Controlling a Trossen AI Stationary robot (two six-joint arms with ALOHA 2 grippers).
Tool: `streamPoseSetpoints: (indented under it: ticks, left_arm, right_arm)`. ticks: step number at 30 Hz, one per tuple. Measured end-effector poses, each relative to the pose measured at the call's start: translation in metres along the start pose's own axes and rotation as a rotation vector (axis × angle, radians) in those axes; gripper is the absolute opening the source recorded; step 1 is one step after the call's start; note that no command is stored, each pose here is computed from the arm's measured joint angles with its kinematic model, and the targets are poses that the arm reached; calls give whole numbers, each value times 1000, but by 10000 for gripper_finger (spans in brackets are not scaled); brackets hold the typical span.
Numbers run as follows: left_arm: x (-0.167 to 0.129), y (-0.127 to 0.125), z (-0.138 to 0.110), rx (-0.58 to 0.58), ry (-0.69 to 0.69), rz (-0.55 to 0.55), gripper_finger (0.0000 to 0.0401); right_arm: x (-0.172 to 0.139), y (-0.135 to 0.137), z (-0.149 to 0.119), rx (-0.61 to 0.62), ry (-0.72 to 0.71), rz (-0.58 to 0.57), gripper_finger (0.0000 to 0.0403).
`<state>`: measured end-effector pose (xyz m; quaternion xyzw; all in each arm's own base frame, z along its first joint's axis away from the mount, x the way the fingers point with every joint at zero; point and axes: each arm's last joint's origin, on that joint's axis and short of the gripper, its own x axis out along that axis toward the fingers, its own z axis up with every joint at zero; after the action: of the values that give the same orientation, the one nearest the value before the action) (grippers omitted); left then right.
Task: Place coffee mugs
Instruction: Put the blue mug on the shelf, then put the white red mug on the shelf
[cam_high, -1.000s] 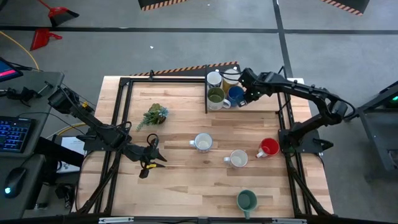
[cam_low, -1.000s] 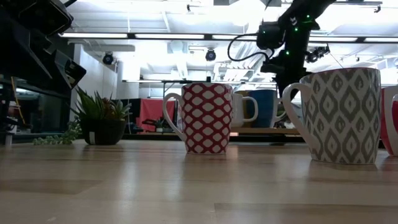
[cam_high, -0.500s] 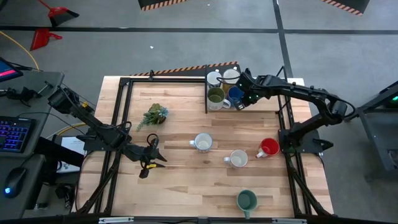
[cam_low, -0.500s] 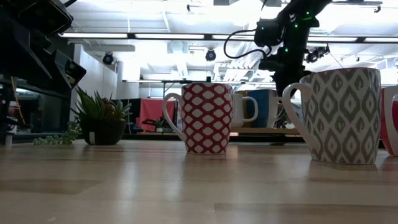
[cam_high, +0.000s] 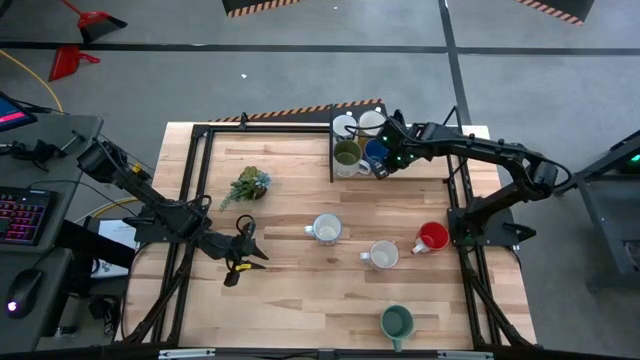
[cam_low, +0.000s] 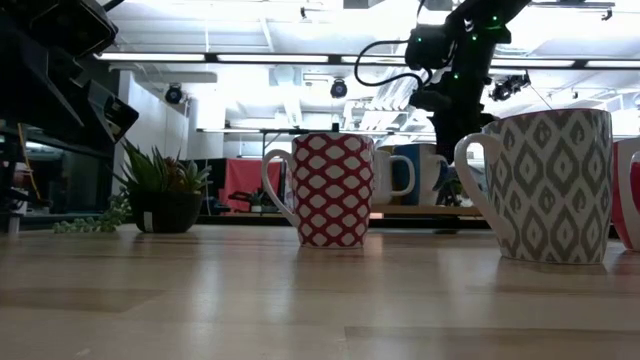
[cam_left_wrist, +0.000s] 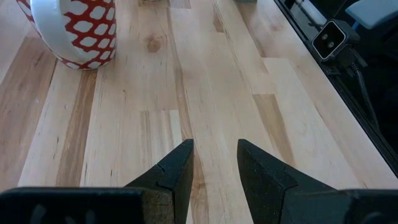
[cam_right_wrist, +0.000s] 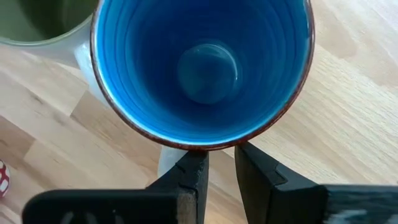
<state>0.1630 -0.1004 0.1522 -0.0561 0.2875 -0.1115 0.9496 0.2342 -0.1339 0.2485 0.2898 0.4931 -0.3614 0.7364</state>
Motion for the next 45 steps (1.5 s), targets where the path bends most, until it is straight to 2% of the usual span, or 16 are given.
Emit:
streamPoseSetpoints:
  ticks: [16,25,28,37,42,45]
  left_arm:
    - [0,0,0,0,0,0,113]
    - [0,0,0,0,0,0,113]
    - [0,0,0,0,0,0,113]
    - [0,0,0,1,-1,0,113]
    - [0,0,0,0,-3,-1,113]
    - [0,-1,2,-5,-20,-8,113]
  right_arm:
    - [-1,14,-5,-26,2,56,64]
    - [-2,12,-13,-17,52,-16,64]
    - [-3,21,-18,-30,72,26,64]
    - [-11,63,-41,-167,67,141,64]
    - [-17,88,-51,-296,-40,200,64]
    - [-21,103,-58,-426,-115,229,64]
